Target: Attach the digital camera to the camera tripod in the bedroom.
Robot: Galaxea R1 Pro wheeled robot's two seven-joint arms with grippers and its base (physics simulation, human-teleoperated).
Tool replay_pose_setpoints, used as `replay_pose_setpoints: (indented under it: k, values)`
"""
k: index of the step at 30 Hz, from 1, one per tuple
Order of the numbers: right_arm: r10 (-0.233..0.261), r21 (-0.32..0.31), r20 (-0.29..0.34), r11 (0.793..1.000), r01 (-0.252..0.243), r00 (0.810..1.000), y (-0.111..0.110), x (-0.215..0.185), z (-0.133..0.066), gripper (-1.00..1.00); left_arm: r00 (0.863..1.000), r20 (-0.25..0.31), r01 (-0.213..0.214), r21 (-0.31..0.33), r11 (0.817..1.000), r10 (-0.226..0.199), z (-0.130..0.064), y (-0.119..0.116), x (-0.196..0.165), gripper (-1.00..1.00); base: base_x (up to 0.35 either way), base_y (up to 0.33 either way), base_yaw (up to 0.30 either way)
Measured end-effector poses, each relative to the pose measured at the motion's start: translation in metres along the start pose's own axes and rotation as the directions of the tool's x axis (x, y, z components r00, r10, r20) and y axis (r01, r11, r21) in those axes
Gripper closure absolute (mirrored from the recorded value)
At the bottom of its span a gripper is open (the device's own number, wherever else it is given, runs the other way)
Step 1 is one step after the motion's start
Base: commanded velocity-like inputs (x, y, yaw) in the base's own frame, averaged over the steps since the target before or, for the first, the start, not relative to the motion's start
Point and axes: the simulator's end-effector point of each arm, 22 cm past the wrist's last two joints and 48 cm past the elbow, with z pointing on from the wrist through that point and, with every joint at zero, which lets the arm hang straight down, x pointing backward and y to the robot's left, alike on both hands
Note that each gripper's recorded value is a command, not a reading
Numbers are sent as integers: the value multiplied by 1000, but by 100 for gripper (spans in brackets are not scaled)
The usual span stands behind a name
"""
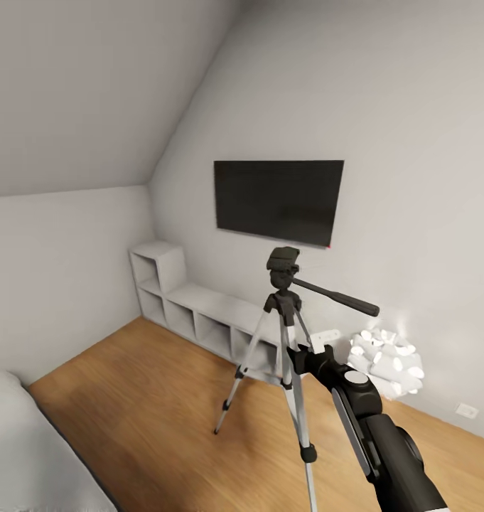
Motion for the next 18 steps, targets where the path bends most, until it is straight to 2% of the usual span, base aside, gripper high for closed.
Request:
replay_pose_setpoints:
  k: [11,18]
  values:
    - [3,-3,0,1000,-3,1000,1,0,0,100,1000,0,0,0,1000,0,0,0,0,-100,0,0,183]
    - [3,-3,0,1000,-3,1000,0,0,0,100,1000,0,0,0,1000,0,0,0,0,-100,0,0,39]
